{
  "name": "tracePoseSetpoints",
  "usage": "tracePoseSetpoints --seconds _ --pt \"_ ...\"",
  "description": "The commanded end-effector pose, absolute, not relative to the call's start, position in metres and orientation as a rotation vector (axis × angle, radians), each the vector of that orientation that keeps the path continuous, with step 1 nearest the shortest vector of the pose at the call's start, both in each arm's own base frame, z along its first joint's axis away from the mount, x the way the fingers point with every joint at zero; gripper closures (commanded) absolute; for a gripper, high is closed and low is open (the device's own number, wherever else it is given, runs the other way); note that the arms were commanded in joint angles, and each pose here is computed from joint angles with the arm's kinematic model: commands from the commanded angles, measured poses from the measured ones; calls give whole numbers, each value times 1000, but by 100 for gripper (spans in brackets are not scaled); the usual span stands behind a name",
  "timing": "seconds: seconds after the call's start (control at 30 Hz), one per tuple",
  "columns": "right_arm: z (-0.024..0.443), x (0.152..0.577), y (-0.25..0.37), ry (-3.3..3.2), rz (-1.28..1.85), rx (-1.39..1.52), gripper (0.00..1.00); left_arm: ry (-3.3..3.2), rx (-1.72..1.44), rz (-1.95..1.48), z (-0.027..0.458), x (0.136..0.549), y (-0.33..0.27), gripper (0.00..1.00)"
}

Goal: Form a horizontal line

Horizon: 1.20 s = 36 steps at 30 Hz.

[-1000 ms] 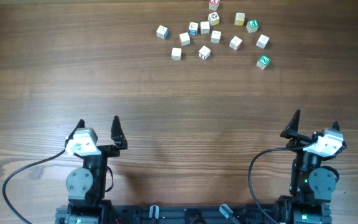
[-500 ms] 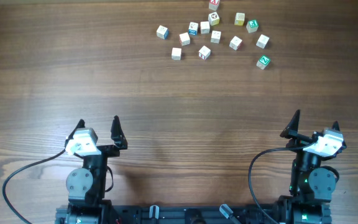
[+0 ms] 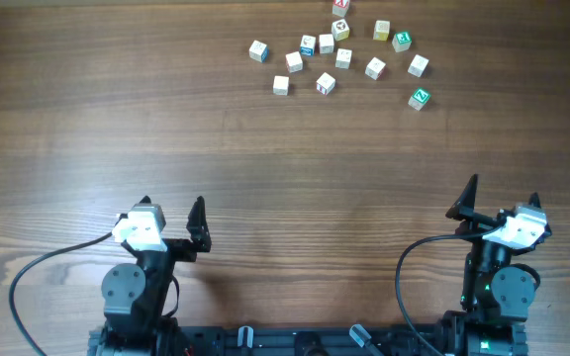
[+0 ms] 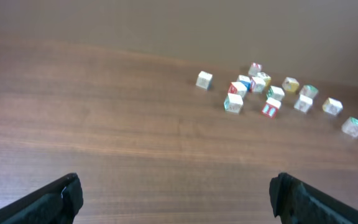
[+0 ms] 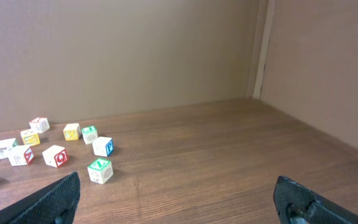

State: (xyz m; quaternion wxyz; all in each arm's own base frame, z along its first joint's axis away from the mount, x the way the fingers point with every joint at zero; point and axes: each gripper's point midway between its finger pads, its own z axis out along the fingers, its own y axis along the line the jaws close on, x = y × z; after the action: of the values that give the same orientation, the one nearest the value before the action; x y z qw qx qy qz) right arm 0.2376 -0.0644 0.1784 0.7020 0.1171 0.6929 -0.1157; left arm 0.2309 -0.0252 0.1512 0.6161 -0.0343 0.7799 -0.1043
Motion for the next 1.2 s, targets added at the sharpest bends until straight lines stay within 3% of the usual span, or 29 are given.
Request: tracePoseSetpoints --seconds 0.0,0.4,0.77,0.97,1.17 --pt "181 238 -62 1531 -249 252 0 1808 -77 -266 177 216 -27 0" --pt "181 238 -62 1531 -249 252 0 1863 -156 -384 233 176 -33 0" --pt "181 238 -62 1531 -249 252 0 2128 -138 -507 282 182 -55 0" --pt "181 238 -62 1531 -249 252 0 2307 -74 -731 263 172 -87 0" --pt "181 238 -62 1531 -250 252 0 2443 -125 -737 241 150 -86 0"
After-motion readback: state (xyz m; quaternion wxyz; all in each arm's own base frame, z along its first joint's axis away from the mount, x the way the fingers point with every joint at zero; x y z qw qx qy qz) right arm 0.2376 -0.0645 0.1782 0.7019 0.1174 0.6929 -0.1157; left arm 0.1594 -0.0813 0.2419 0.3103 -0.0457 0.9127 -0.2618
